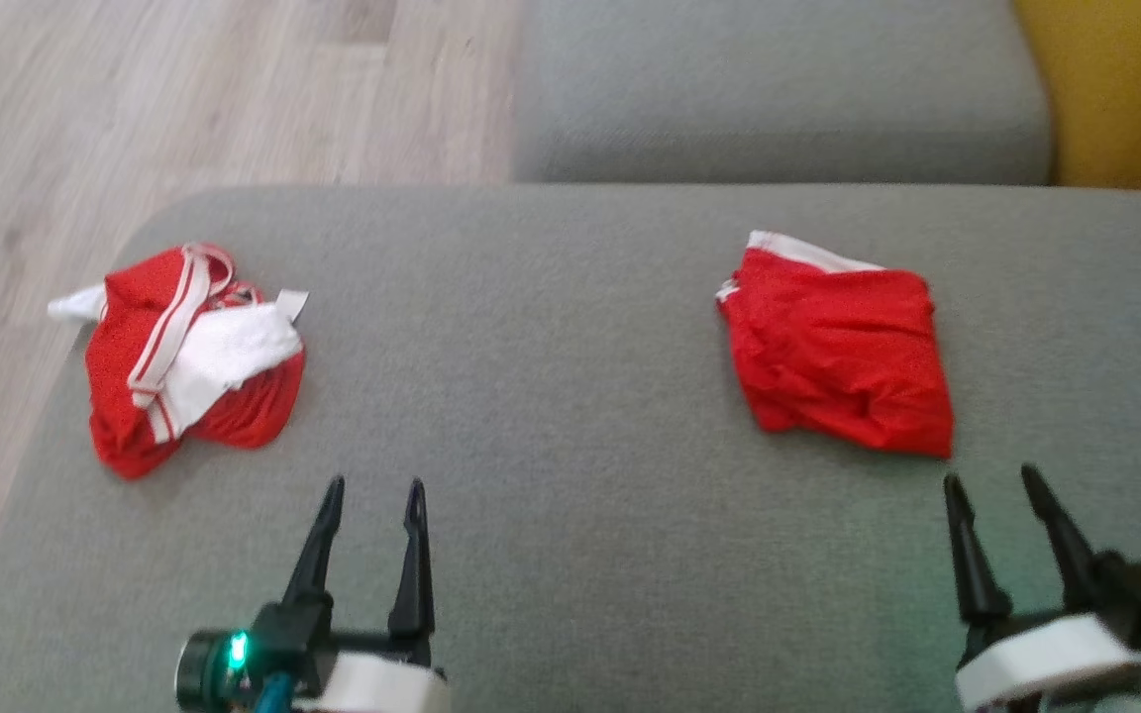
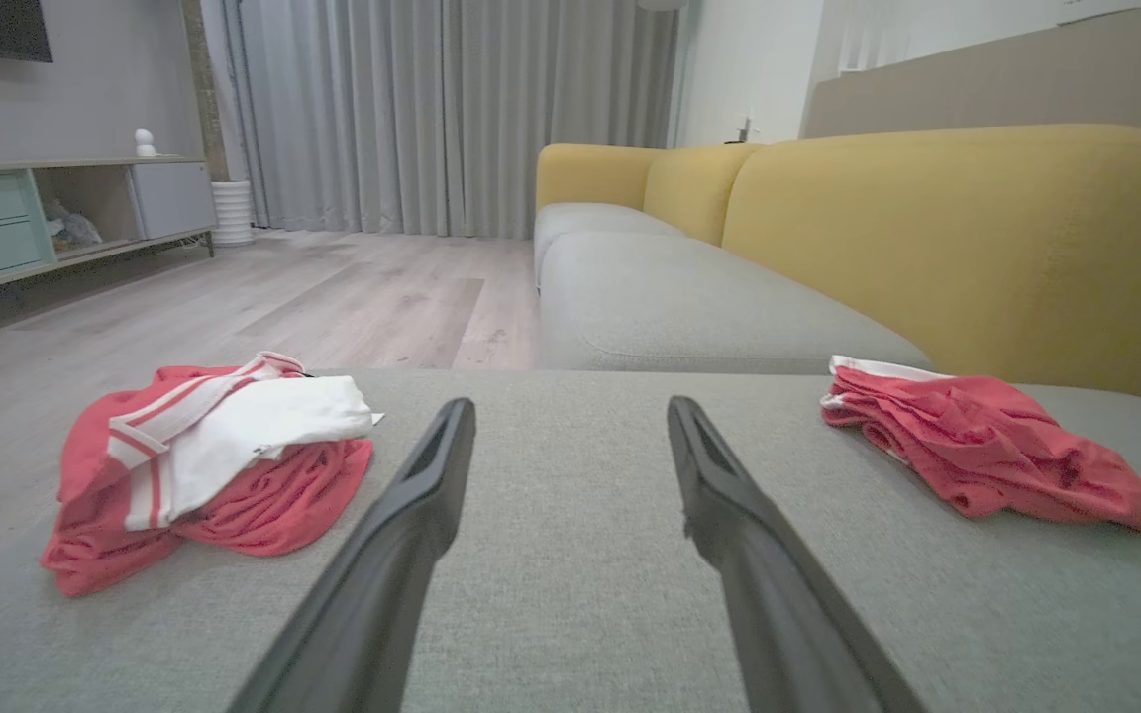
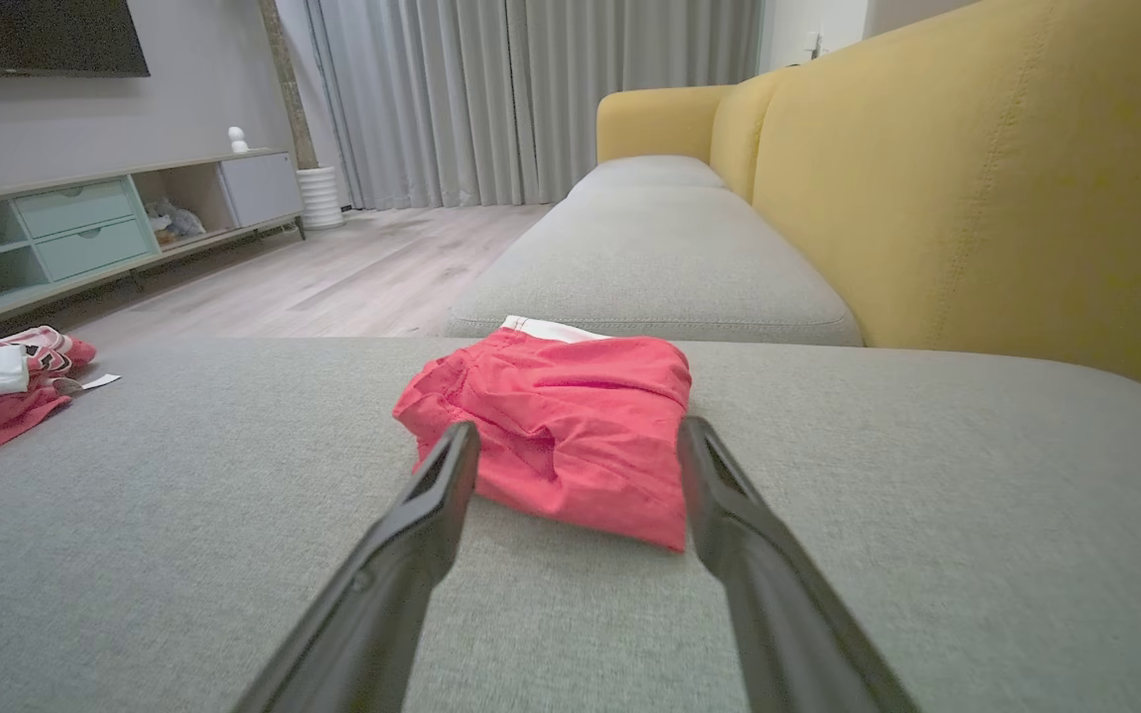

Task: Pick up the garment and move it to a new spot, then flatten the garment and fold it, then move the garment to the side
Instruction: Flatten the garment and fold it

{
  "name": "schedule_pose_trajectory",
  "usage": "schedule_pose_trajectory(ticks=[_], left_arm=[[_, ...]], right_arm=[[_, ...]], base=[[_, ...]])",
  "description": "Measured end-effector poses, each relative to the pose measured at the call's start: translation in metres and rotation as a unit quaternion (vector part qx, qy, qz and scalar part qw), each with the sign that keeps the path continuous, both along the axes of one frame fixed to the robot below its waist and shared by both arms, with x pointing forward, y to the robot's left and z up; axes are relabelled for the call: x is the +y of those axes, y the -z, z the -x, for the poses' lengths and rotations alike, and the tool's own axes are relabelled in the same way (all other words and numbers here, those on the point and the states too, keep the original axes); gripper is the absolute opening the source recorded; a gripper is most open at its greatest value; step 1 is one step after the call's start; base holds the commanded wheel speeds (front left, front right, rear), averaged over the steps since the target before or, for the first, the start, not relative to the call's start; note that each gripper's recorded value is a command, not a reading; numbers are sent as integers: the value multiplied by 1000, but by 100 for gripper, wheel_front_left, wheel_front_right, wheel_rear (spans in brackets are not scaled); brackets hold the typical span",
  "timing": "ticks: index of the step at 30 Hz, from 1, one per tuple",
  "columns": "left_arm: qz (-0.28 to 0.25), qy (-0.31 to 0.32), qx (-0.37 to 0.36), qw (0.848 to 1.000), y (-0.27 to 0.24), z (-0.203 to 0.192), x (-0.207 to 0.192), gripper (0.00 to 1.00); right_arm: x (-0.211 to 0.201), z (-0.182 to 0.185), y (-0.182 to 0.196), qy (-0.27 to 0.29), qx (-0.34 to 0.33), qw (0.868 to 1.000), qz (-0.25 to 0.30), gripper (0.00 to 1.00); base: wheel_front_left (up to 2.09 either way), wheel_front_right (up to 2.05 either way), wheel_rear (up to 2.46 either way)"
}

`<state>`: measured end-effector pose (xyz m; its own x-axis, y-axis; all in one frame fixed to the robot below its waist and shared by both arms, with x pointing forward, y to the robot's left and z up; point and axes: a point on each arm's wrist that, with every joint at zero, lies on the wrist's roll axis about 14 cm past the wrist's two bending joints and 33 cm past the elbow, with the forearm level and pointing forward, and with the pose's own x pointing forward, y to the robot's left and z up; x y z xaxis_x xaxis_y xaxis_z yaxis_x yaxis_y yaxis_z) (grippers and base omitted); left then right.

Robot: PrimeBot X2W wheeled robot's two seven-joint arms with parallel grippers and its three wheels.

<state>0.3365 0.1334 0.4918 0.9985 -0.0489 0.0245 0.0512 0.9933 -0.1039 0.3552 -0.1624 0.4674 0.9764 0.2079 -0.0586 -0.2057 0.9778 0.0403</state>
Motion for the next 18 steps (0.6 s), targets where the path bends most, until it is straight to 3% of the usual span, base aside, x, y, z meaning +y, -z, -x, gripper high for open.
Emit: schedule_pose_trajectory(ticks=[5, 18], left_arm=[[-14, 8, 29, 999, 21, 17, -1, 100], [-25, 5, 35, 999, 27, 25, 6, 100]], right_arm=[[-6, 28, -3, 20, -9, 1000, 3, 100], [-11, 37, -10, 29, -24, 999, 0, 100]], base=[[0, 0, 0], [0, 0, 0]])
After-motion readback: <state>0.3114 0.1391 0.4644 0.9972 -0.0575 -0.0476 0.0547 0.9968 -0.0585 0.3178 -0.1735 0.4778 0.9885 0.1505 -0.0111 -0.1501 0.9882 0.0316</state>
